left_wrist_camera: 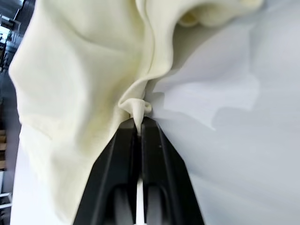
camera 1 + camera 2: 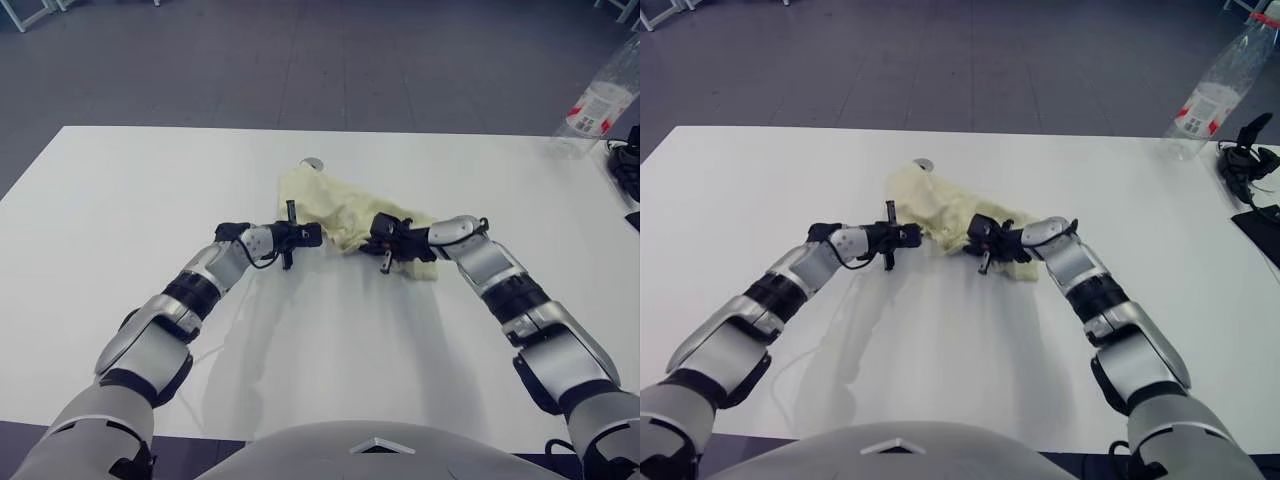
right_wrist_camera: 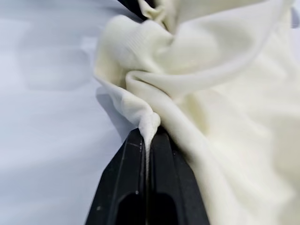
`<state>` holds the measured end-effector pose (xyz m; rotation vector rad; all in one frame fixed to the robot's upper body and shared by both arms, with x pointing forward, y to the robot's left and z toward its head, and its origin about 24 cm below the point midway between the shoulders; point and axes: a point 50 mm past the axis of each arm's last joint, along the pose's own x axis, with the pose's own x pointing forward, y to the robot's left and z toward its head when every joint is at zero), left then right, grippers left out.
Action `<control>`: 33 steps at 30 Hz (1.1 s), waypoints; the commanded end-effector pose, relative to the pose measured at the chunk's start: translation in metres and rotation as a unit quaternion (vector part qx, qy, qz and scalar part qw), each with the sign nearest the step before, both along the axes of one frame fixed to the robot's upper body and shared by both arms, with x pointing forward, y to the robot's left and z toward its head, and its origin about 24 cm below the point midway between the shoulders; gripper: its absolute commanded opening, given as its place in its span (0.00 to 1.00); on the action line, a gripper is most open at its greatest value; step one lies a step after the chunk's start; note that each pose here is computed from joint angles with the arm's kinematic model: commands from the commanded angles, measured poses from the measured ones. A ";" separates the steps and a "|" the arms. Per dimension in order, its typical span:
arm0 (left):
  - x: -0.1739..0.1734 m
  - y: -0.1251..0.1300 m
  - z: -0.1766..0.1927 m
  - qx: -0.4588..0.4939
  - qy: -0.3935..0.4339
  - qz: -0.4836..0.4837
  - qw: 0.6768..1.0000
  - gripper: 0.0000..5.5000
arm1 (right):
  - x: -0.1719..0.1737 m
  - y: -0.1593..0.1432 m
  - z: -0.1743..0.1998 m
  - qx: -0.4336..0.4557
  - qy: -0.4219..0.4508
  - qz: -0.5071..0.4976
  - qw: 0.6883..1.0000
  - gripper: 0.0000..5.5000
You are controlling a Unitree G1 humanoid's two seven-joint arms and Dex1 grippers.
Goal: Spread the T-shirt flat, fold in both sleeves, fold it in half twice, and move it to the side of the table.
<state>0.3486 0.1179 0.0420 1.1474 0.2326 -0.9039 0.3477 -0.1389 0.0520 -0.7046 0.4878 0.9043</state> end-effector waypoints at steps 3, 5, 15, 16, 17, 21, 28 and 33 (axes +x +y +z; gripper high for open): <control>0.046 0.028 0.027 0.071 -0.135 0.170 0.974 0.00 | 0.061 -0.039 0.055 -0.282 -0.319 -0.145 0.893 0.01; 0.052 0.027 0.043 0.048 -0.168 0.178 0.968 0.00 | 0.066 -0.039 0.071 -0.299 -0.371 -0.139 0.868 0.01; 0.048 0.005 0.077 -0.105 -0.195 0.040 0.974 0.00 | 0.053 -0.042 0.067 -0.200 -0.385 -0.056 0.899 0.01; 0.045 0.010 0.083 -0.112 -0.202 0.010 0.973 0.00 | 0.047 -0.045 0.069 -0.160 -0.371 -0.050 0.913 0.01; 0.038 0.018 0.091 -0.133 -0.195 -0.020 0.971 0.00 | 0.036 -0.050 0.074 -0.125 -0.364 -0.034 0.923 0.01; -0.032 0.055 0.101 -0.123 -0.088 -0.187 0.971 0.00 | -0.035 -0.073 0.109 -0.054 -0.329 0.074 0.940 0.01; -0.168 0.095 0.081 -0.017 0.197 -0.276 0.941 0.00 | -0.148 -0.101 0.105 -0.108 -0.098 0.246 0.958 0.01; -0.217 0.097 0.049 0.041 0.296 -0.283 0.911 0.00 | -0.208 -0.103 0.068 -0.112 0.070 0.271 0.953 0.01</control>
